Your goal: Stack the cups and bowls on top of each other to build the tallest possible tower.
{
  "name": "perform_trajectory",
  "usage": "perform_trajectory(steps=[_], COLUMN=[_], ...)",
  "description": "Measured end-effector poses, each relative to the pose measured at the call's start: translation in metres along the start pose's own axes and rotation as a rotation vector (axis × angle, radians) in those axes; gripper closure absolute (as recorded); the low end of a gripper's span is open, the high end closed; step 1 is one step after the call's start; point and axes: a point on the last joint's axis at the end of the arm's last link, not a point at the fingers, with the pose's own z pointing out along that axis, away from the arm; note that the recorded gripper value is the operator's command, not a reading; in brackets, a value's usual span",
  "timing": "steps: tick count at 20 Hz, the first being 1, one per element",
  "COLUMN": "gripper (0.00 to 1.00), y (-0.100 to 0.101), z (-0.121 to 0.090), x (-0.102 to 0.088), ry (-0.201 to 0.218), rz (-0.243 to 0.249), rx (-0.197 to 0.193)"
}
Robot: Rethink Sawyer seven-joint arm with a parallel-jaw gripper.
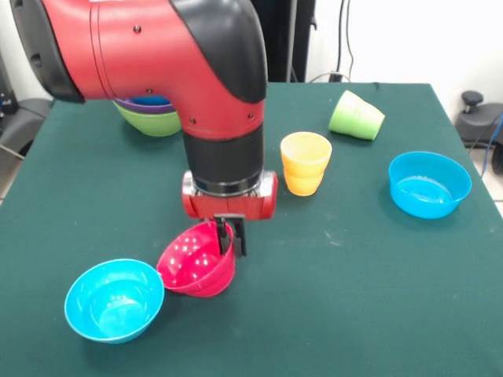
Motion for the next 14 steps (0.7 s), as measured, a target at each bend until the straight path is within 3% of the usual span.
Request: perform_trajectory(steps=[4, 14], gripper=[1.0, 1.0], y=[0.003, 0.018], z=[-0.021, -0.085], x=[0.009, 0.055], ry=[0.005, 0.054], rz=[-0.028, -0.083], rx=[0.028, 0.09])
